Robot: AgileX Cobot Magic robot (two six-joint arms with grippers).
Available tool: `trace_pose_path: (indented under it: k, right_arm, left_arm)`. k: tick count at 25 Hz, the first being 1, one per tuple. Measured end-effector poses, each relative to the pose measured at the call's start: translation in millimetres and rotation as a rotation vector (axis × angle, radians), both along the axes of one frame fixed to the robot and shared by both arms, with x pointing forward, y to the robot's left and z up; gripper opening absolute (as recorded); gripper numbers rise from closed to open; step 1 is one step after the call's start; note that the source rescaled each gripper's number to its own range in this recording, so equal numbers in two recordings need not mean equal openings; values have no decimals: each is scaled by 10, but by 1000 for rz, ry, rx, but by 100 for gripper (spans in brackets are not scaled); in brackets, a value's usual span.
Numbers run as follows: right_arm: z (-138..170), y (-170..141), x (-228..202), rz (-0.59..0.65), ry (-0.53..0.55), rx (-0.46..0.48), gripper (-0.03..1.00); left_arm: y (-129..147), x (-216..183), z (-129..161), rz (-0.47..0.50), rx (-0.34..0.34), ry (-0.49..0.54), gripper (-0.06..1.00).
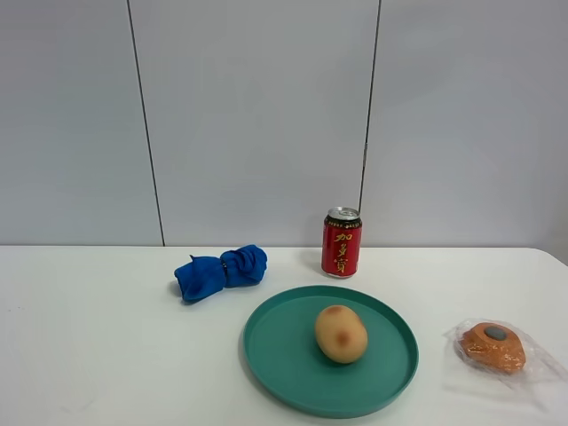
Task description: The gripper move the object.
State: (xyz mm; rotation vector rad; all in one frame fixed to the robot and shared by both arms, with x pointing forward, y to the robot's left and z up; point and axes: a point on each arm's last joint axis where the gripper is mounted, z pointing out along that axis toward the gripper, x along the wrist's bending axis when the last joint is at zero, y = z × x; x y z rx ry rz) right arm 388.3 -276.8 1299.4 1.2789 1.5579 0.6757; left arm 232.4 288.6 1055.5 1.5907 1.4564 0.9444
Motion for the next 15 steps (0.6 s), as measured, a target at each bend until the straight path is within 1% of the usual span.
trace_pose_path:
  k: [4, 7, 10, 12, 15]
  right_arm:
    - [87, -158, -257, 17, -45, -35, 89]
    - [109, -310, -416, -33, -52, -35, 89]
    - [104, -360, -539, -39, -46, 8, 89]
    - [86, -353, -605, -18, -36, 41, 89]
    - [-52, -332, -676, 6, 10, 69, 89]
  left_arm:
    - [0, 0, 0, 0, -1, 0, 100]
    - [0, 0, 0, 0, -1, 0, 100]
    - [0, 0, 0, 0, -1, 0, 100]
    - [0, 0, 0, 0, -1, 0, 100]
    - [0, 0, 0, 0, -1, 0, 100]
